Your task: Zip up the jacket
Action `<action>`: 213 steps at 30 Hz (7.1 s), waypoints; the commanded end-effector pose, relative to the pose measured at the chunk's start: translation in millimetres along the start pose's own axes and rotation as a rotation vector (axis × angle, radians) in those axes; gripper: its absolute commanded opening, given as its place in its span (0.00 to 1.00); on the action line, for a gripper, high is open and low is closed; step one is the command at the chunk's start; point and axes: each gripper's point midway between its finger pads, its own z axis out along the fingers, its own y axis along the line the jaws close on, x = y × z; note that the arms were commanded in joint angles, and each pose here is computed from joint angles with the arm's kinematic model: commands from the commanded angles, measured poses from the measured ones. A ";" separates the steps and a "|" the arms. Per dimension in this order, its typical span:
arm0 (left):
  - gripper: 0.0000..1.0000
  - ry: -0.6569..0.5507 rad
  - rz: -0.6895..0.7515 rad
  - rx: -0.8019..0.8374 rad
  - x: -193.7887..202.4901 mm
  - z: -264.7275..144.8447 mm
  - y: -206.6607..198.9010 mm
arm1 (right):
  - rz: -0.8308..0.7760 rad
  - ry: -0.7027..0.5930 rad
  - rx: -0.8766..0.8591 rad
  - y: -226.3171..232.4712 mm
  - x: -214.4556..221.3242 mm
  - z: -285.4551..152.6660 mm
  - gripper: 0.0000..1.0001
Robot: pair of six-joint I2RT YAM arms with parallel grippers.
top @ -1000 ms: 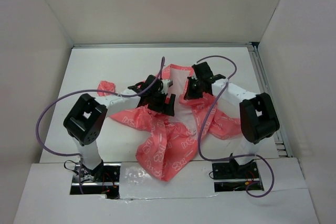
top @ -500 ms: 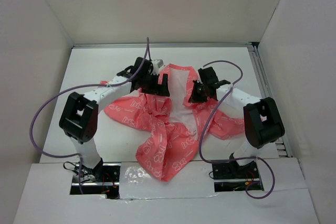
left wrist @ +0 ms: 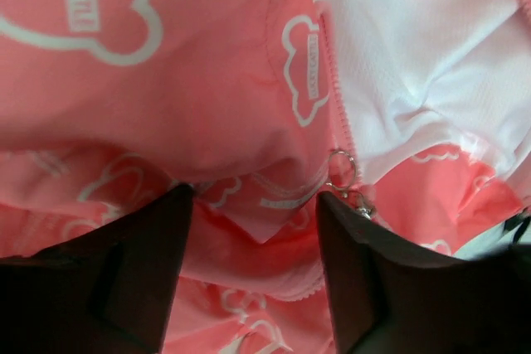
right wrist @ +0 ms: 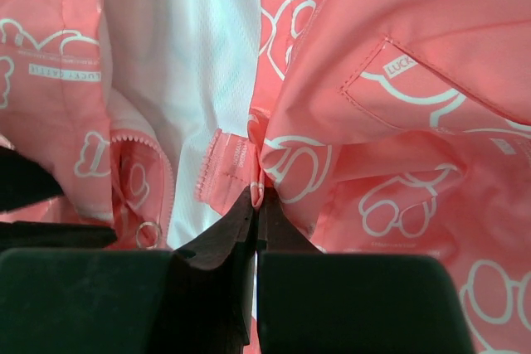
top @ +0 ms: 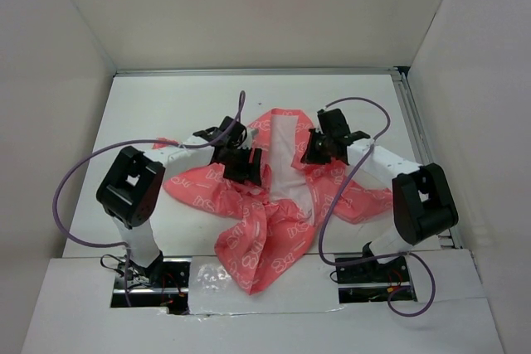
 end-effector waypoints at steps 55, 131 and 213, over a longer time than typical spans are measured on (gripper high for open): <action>0.85 0.134 -0.156 -0.086 -16.3 -37.0 4.7 | 0.060 -0.030 -0.107 37.7 -40.0 -41.8 0.01; 0.00 -0.552 -0.185 0.500 -103.3 -166.3 -111.2 | 0.359 0.211 -0.707 160.9 -6.7 -102.9 0.77; 0.94 -0.394 0.493 0.882 -75.4 -191.0 -168.2 | -0.193 -0.048 -0.962 201.2 -61.2 -191.7 0.00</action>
